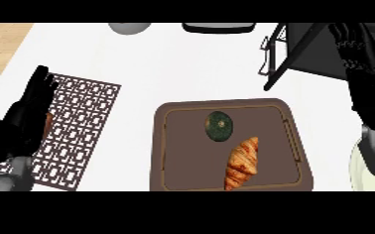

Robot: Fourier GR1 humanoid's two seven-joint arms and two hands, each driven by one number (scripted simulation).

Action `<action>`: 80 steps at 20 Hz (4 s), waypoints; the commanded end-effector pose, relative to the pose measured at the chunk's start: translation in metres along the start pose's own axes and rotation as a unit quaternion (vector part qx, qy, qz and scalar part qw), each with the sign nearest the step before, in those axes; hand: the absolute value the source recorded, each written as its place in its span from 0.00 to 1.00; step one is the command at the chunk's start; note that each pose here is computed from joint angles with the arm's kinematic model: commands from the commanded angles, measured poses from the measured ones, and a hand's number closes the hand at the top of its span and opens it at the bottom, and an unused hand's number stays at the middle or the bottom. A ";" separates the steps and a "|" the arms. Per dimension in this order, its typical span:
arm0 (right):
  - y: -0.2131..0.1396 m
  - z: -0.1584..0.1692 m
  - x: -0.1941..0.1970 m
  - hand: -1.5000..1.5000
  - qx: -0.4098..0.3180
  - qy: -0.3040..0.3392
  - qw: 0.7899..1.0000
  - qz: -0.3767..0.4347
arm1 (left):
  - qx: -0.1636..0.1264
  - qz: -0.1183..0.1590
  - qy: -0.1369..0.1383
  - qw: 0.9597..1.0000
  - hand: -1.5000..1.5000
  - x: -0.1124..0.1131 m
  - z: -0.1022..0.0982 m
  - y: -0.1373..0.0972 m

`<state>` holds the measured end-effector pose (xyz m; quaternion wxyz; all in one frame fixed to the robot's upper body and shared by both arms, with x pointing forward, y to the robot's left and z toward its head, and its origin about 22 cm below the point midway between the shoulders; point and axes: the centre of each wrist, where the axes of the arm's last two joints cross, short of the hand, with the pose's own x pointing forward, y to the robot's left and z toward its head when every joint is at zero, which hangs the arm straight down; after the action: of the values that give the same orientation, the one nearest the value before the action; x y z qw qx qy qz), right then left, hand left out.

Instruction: Pick the squash from the tray and place it in the tiered shelf

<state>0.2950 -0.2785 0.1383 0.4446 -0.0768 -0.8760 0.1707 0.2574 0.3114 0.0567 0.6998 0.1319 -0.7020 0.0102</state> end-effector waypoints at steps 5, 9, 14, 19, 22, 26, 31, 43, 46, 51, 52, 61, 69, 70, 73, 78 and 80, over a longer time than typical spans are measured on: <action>0.146 -0.008 0.013 1.00 0.017 0.070 0.995 -0.072 | -0.026 -0.040 0.066 0.997 0.50 -0.028 0.005 0.026; 0.096 0.031 -0.047 1.00 -0.169 0.190 0.958 0.134 | -0.026 -0.034 0.104 0.994 0.50 -0.049 0.023 0.025; 0.236 0.066 -0.008 0.00 -0.133 0.186 0.970 0.085 | -0.042 -0.022 0.112 0.993 0.50 -0.060 0.028 0.021; 0.251 0.066 -0.012 0.00 -0.129 0.222 0.948 0.189 | -0.027 -0.026 0.124 0.992 0.50 -0.057 0.021 0.036; 0.247 0.072 -0.020 0.00 -0.095 0.268 0.923 0.260 | -0.016 -0.027 0.125 0.992 0.50 -0.065 0.022 0.041; 0.250 0.068 -0.011 0.00 -0.030 0.332 0.878 0.344 | -0.027 -0.033 0.130 0.991 0.50 -0.060 0.027 0.042; 0.264 0.057 0.007 0.00 0.101 0.395 0.801 0.439 | -0.029 -0.027 0.117 0.992 0.50 -0.058 0.021 0.041; 0.257 0.010 0.058 0.00 0.187 0.447 0.698 0.528 | -0.046 -0.018 0.111 0.993 0.50 -0.072 0.022 0.026; 0.248 0.000 0.049 0.00 0.192 0.457 0.696 0.519 | -0.037 -0.028 0.114 0.992 0.50 -0.069 0.021 0.031; 0.245 -0.004 0.037 0.00 0.193 0.471 0.687 0.519 | -0.046 -0.024 0.115 0.992 0.50 -0.063 0.022 0.030; 0.233 -0.007 0.021 0.00 0.193 0.474 0.681 0.524 | -0.043 -0.022 0.115 0.992 0.50 -0.069 0.035 0.032; 0.243 0.016 0.002 0.00 0.184 0.465 0.693 0.519 | -0.043 -0.020 0.109 0.993 0.50 -0.061 0.022 0.027; 0.248 0.005 -0.019 0.00 0.195 0.469 0.689 0.517 | -0.040 -0.023 0.110 0.993 0.50 -0.073 0.015 0.027; 0.238 0.016 -0.005 0.00 0.190 0.473 0.689 0.516 | -0.040 -0.015 0.115 0.992 0.50 -0.061 0.010 0.052; 0.233 0.020 -0.030 1.00 0.210 0.485 0.681 0.507 | -0.045 -0.020 0.114 0.992 0.50 -0.061 0.021 0.042; 0.237 0.017 -0.043 1.00 0.220 0.460 0.694 0.509 | -0.043 -0.029 0.107 0.993 0.50 -0.060 -0.005 0.037; 0.215 0.027 -0.053 1.00 0.219 0.450 0.689 0.524 | -0.039 -0.018 0.118 0.992 0.50 -0.050 0.012 0.034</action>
<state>0.3019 -0.0740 0.0244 0.6451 -0.4723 -0.3462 0.4908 0.2385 0.3507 0.0011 0.7786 0.1168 -0.6162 -0.0204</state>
